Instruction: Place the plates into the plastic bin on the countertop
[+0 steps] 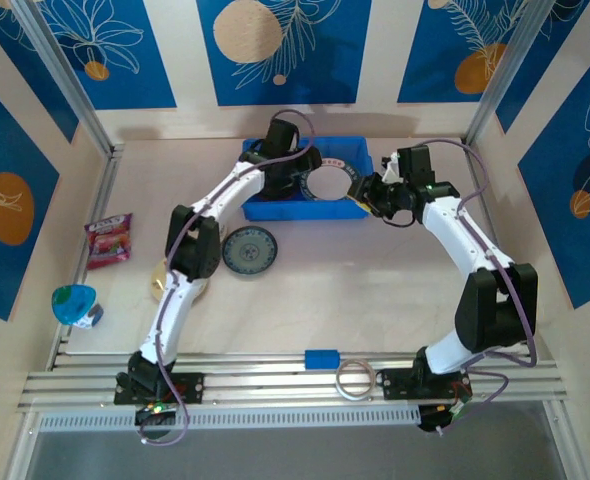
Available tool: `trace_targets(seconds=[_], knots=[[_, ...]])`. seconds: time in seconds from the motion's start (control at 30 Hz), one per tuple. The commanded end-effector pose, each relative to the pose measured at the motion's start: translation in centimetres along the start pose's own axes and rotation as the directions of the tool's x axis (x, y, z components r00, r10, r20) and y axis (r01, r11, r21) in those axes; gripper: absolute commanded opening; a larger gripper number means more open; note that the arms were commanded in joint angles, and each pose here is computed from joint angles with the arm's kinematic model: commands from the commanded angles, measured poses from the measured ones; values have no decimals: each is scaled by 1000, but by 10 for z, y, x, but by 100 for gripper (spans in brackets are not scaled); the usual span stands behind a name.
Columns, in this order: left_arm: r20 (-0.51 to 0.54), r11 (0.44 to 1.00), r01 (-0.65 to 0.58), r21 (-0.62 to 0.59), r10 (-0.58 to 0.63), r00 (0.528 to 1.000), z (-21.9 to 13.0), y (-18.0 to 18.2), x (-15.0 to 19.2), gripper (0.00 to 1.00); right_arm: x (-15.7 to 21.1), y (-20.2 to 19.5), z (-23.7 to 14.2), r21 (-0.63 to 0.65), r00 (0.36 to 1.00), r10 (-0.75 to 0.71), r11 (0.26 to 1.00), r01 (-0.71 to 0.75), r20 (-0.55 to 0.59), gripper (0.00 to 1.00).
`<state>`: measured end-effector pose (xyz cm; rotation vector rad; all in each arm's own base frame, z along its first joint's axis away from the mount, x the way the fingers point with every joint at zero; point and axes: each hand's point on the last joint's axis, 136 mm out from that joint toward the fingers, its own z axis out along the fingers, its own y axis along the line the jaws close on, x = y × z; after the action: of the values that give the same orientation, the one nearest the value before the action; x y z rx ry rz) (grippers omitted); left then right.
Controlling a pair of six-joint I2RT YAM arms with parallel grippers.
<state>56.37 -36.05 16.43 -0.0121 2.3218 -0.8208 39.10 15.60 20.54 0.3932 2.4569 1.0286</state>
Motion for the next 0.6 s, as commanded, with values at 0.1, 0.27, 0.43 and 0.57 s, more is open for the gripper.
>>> trace_targets(seconds=[0.1,0.27,0.43,0.57], knots=[[142,990,-93,107,77,987,-97,-60,-40,58,16,29,-1,-75,998,-62,995,62,-2,45],[131,987,-65,144,46,990,-140,-59,-16,58,48,39,18,-111,994,-86,991,79,-64,39],[86,989,-38,143,26,996,-176,-47,24,57,82,43,42,-131,988,-94,988,78,-125,39],[65,993,-27,111,20,998,-197,-27,60,57,105,43,61,-139,977,-106,987,80,-187,42]])
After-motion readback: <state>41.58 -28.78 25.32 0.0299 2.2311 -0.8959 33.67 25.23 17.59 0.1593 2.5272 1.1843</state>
